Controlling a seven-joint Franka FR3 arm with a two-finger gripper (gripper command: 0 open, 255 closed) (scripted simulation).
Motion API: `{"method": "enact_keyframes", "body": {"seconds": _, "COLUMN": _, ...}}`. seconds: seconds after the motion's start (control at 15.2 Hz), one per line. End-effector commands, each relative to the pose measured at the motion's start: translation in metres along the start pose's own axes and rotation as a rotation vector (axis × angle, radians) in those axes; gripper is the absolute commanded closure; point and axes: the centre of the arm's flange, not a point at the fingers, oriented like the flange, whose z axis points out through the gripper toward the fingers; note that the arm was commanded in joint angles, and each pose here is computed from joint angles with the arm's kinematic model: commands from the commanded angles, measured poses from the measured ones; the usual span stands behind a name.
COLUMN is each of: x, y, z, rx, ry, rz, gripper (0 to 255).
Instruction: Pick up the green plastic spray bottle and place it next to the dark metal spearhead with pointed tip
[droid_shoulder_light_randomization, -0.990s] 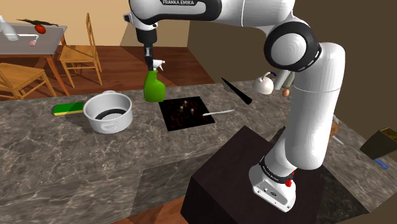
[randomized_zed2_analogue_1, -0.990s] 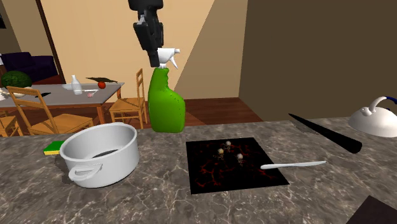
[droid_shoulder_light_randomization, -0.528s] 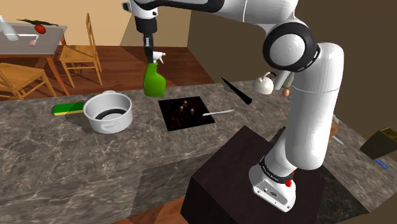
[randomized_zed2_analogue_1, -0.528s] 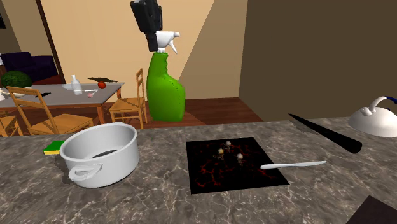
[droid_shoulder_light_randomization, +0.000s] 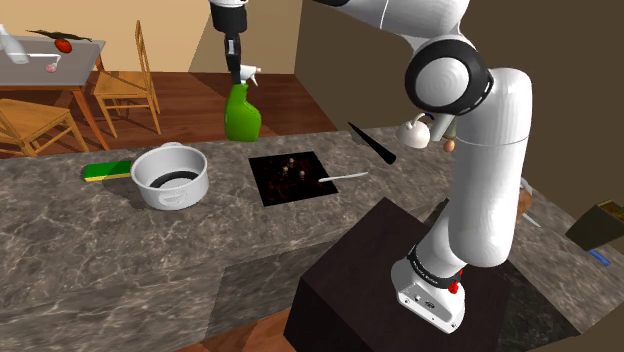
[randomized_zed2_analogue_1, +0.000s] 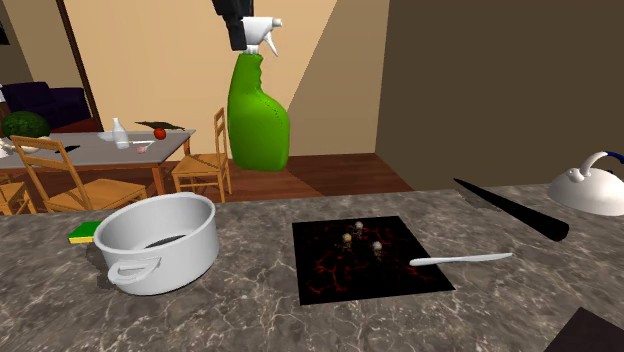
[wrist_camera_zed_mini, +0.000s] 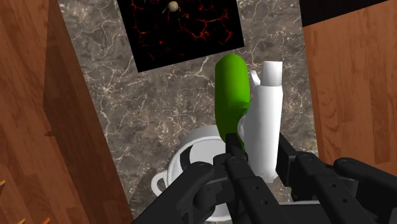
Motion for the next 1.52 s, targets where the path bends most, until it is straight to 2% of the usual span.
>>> {"method": "enact_keyframes", "body": {"seconds": 0.0, "x": 0.0, "y": 0.001, "z": -0.011, "rx": 0.0, "ry": 0.0, "rz": 0.0, "gripper": 255}}
{"method": "enact_keyframes", "body": {"seconds": 0.53, "x": -0.003, "y": 0.003, "z": -0.051, "rx": 0.0, "ry": 0.0, "rz": 0.0, "gripper": 255}}
{"method": "enact_keyframes", "body": {"seconds": 1.45, "x": -0.154, "y": 0.082, "z": 0.019, "rx": 0.0, "ry": 0.0, "rz": 0.0, "gripper": 255}}
